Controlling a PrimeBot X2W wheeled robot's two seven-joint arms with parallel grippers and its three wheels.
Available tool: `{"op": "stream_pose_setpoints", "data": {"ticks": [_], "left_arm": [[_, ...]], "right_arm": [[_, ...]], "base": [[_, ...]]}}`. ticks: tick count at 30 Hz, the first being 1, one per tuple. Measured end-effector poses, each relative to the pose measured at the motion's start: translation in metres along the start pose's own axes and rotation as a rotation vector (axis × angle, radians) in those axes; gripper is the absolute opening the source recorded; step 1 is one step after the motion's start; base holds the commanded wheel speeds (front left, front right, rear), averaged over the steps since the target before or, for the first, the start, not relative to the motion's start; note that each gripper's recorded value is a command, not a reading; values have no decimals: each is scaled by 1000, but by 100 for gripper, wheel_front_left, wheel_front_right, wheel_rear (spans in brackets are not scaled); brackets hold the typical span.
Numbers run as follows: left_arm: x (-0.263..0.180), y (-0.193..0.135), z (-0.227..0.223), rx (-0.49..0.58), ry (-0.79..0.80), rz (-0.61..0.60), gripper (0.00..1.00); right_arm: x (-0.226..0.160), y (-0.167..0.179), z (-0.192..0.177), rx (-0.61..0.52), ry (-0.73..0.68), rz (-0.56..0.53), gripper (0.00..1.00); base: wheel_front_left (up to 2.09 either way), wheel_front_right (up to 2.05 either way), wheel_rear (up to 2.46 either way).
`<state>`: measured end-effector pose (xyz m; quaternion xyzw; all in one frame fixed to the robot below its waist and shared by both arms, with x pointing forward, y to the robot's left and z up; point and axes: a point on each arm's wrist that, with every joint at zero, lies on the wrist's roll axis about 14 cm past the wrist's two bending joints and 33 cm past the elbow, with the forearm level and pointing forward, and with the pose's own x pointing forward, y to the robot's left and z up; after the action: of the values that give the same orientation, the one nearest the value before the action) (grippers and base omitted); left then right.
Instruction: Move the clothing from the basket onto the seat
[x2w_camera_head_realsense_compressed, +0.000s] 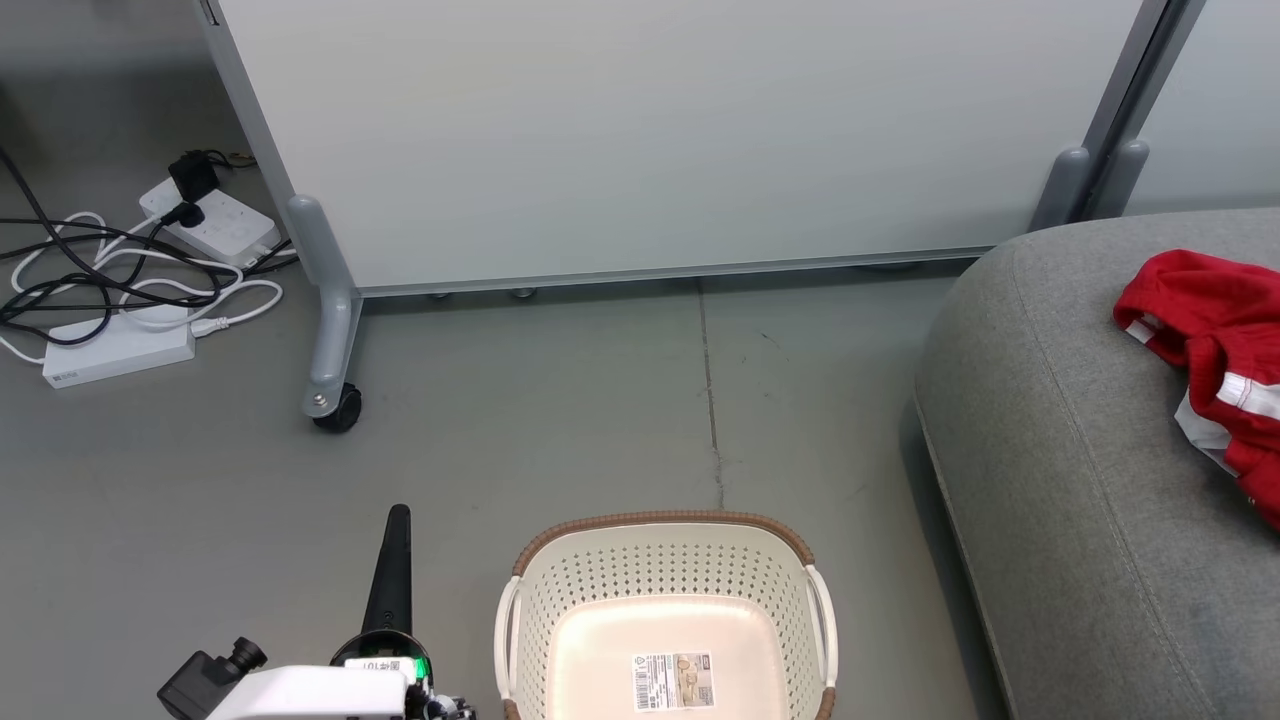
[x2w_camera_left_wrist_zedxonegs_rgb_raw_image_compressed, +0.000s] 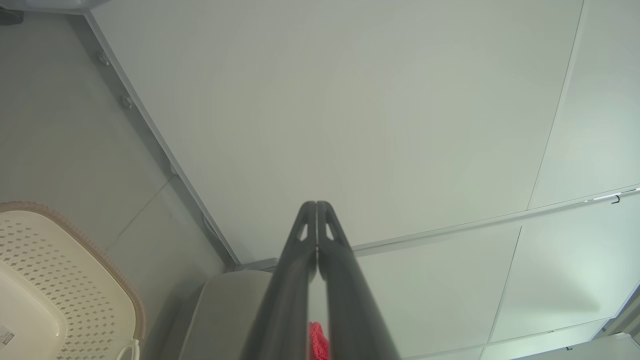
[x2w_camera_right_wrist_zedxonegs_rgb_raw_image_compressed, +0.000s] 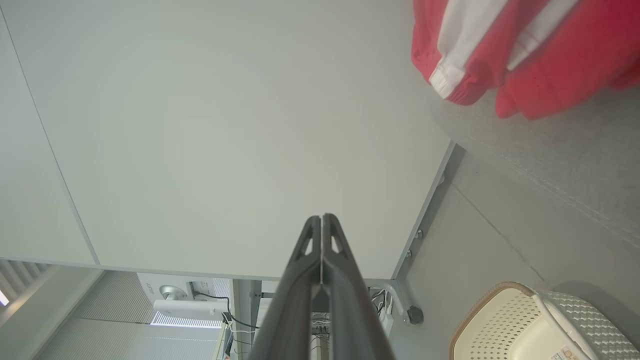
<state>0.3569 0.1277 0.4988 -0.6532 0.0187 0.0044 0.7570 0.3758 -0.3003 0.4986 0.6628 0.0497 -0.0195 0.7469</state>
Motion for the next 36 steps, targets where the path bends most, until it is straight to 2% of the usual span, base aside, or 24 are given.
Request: {"op": "stream_pose_setpoints", "data": {"ticks": [21, 36], "left_arm": [[0, -6, 1, -155, -27, -19, 0], [0, -7, 1, -157, -28, -20, 0]], "right_arm": [[-1, 15, 12, 124, 6, 92, 0], [-2, 15, 13, 128, 5, 95, 0]], "base": [[0, 0, 0], [0, 0, 0]]}}
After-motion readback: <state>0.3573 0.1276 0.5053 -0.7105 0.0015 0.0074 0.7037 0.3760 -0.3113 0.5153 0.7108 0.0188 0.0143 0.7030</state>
